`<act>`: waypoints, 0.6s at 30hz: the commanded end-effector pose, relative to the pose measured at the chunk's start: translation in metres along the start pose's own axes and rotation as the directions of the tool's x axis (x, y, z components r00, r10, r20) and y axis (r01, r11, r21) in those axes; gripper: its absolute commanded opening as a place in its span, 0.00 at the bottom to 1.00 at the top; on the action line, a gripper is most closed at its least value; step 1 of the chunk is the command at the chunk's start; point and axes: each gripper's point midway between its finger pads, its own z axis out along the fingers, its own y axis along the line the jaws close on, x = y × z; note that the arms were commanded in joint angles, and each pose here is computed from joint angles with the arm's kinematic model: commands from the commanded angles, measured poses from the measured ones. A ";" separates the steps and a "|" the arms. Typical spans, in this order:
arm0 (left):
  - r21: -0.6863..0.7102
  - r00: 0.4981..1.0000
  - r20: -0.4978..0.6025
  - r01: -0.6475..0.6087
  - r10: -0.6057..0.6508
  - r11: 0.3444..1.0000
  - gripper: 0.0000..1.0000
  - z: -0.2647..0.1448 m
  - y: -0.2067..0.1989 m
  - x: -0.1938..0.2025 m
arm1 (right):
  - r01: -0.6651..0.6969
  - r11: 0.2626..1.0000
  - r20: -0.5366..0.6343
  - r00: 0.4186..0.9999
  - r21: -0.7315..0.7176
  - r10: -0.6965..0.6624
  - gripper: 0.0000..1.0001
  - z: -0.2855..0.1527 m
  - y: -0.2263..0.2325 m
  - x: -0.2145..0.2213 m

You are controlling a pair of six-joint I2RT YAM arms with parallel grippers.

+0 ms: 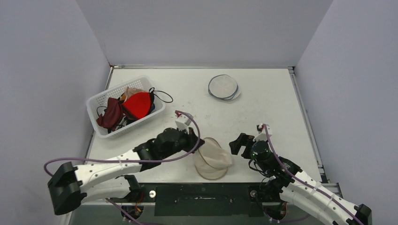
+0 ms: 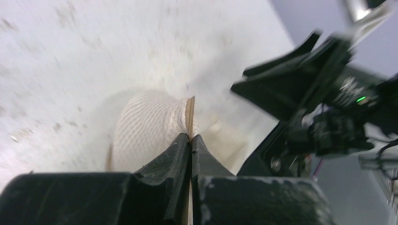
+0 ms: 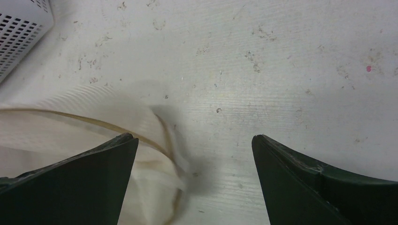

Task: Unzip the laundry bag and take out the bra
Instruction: Move the laundry bag to the center of the board.

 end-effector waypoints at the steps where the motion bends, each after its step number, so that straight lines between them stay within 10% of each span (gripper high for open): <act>1: -0.050 0.955 0.285 -0.068 0.080 0.996 0.00 -0.038 0.003 -0.073 | -0.007 0.997 0.064 0.998 -0.079 0.012 0.98 -0.001 0.025 -0.025; 10: -0.209 0.965 0.248 -0.033 0.086 0.977 0.00 -0.047 0.058 -0.044 | -0.103 0.943 -0.084 0.993 -0.317 0.080 0.97 0.015 0.072 0.013; 18: -0.164 0.930 0.338 -0.096 0.148 0.982 0.00 -0.077 0.007 -0.117 | -0.034 0.950 -0.016 0.999 -0.310 0.030 0.96 0.020 0.082 0.010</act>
